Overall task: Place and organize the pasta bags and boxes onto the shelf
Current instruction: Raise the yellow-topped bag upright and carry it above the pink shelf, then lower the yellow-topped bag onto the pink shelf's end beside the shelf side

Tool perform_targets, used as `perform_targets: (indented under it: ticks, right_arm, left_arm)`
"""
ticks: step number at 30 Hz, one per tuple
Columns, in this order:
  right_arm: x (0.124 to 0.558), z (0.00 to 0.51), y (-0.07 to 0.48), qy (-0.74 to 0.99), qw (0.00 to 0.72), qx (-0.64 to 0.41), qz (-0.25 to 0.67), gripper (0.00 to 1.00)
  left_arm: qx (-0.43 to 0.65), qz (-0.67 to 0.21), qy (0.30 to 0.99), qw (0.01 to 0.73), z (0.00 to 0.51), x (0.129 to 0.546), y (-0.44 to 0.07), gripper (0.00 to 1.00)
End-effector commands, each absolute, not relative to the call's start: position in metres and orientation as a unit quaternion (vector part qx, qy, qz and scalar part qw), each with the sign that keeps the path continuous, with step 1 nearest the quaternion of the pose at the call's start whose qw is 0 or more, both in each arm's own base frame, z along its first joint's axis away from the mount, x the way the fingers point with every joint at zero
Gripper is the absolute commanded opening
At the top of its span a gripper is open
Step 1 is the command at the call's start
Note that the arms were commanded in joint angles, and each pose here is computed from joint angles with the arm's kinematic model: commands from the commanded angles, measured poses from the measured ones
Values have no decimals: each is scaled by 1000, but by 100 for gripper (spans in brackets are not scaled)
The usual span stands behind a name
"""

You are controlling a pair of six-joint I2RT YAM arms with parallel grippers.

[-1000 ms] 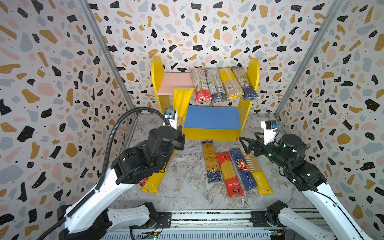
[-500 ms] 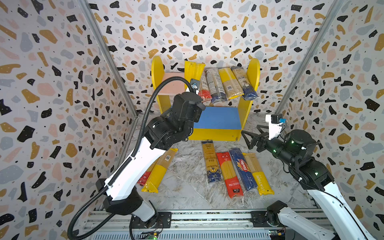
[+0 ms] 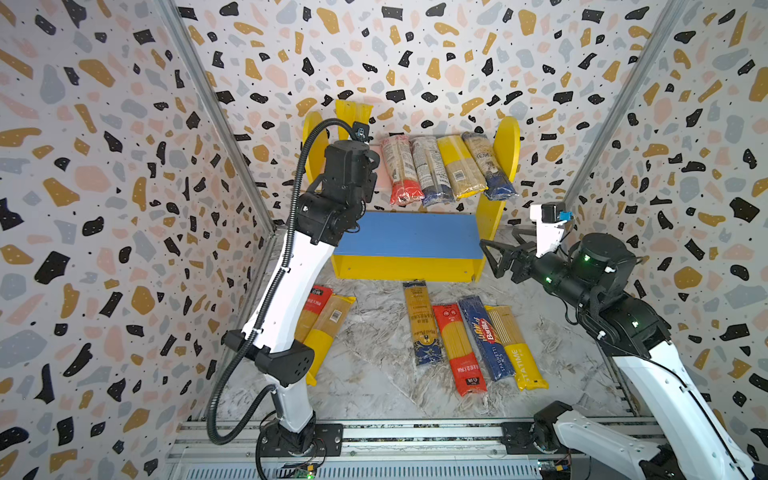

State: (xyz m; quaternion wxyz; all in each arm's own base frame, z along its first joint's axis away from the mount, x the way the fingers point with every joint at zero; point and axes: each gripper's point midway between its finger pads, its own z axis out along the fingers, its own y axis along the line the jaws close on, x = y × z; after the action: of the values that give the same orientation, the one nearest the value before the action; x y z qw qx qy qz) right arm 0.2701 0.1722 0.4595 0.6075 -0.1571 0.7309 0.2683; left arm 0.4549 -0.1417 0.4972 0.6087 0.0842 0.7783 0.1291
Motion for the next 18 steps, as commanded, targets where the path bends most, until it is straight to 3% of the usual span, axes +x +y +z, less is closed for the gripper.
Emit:
perform_targets:
  ticks: [1,18]
  right_arm:
    - [269,474,168,727,618,-156,255,99]
    - [299,457,177,746,605,-155,230,99]
  left_arm:
    - [48,94,708,699,559,467,-134,0]
    - [16,131,713,689,545,498,-94,0]
